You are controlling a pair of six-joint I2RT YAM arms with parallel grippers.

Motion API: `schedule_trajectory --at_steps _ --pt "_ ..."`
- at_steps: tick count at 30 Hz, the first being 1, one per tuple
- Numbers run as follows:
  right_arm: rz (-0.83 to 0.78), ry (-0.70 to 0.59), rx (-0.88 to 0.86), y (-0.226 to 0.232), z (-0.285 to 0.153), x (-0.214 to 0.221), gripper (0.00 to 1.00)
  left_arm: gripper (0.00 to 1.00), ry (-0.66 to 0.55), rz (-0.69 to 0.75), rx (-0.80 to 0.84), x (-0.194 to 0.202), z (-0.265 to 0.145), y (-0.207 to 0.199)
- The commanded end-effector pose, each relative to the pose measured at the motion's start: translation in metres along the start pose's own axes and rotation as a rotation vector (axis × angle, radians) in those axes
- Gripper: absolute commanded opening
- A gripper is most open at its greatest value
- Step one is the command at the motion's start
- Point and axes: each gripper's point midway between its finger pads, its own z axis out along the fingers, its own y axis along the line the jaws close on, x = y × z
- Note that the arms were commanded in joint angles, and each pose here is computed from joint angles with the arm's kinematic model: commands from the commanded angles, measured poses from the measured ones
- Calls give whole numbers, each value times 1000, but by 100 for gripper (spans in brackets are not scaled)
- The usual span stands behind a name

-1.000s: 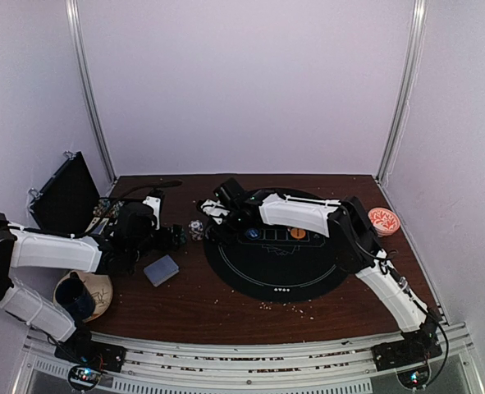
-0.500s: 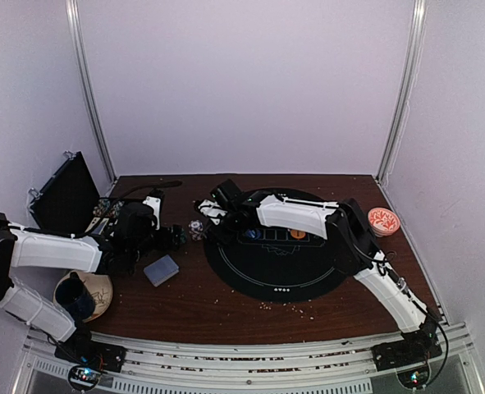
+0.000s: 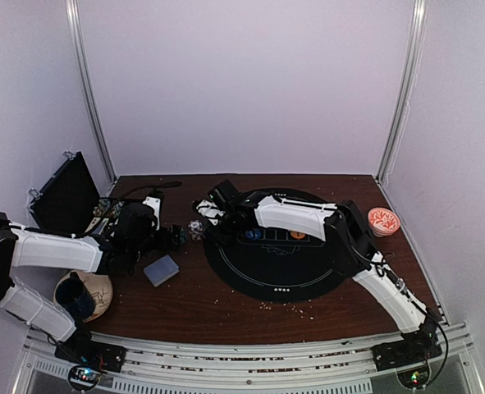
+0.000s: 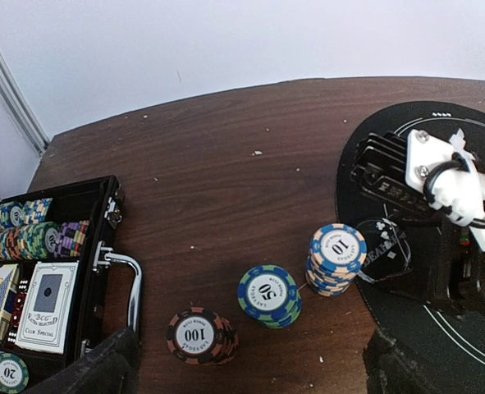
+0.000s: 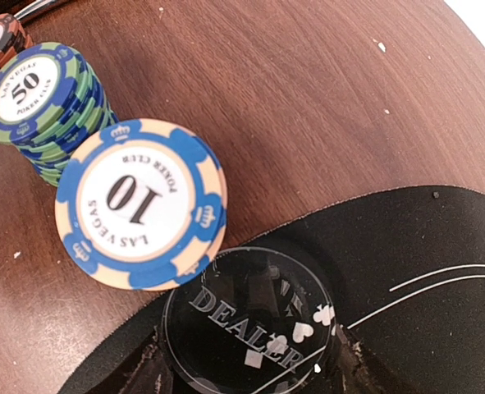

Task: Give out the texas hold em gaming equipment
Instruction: Place the dealer button in the dealer area.

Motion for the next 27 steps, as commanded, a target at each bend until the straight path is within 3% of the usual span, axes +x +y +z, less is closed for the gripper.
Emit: schedule_trajectory --at_steps 1,18,27 --pt "-28 114 25 9 20 38 64 98 -62 -21 5 -22 0 -4" --pt "58 142 -10 -3 -4 49 64 98 -57 -16 3 -20 1 -5" --pt "44 153 -20 -2 0 49 73 98 -56 -14 5 -20 2 -5"
